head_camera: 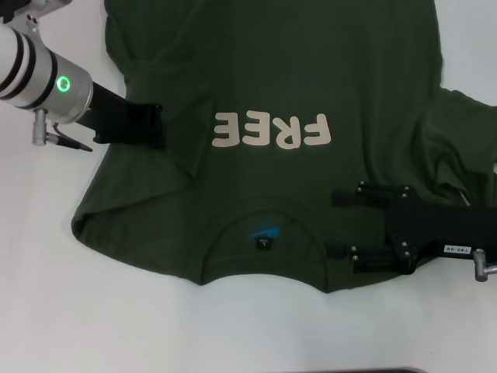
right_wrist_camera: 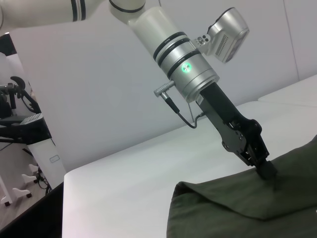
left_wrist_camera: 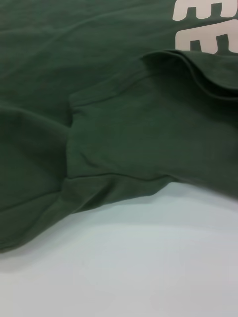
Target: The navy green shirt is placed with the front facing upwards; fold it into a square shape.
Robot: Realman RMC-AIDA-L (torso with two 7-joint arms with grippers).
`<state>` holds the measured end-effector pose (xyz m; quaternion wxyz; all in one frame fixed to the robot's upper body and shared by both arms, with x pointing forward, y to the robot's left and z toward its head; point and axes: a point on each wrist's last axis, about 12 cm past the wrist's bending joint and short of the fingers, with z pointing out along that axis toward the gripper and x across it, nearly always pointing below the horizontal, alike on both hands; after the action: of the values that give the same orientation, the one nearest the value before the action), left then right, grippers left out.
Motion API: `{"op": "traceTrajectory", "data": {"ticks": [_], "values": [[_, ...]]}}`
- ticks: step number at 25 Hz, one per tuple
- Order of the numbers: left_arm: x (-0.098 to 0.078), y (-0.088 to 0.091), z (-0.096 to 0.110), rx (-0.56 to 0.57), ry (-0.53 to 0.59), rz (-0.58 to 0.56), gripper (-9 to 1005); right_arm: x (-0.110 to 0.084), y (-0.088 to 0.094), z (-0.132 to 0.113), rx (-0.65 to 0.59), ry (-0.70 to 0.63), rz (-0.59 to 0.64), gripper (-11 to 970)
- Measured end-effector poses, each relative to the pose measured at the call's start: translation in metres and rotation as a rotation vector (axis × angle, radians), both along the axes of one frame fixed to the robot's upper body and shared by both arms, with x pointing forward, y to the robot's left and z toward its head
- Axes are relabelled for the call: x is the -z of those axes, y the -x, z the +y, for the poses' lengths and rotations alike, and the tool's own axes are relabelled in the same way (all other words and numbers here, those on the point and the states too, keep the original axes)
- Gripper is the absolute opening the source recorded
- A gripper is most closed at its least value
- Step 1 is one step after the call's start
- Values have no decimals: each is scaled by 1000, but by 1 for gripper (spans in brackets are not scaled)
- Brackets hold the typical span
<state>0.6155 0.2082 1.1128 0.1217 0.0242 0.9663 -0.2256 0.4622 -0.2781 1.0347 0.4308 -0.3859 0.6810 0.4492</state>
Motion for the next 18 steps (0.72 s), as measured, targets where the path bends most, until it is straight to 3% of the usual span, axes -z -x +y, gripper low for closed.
{"op": "traceTrajectory", "data": {"ticks": [5,10,15,18], "values": [[-1,0,-2,4,1,-2,70,0,1,0,1,-1,3,872],[-2,0,-2,13,2,-2,-1,1,1,0,2,-2,5,872],[-7,-1,0,19,16,-18,11,1,1,0,2,-3,5,872],[-14,1,12,-6,101,-61,19,1,2,0,2,-3,5,872]]}}
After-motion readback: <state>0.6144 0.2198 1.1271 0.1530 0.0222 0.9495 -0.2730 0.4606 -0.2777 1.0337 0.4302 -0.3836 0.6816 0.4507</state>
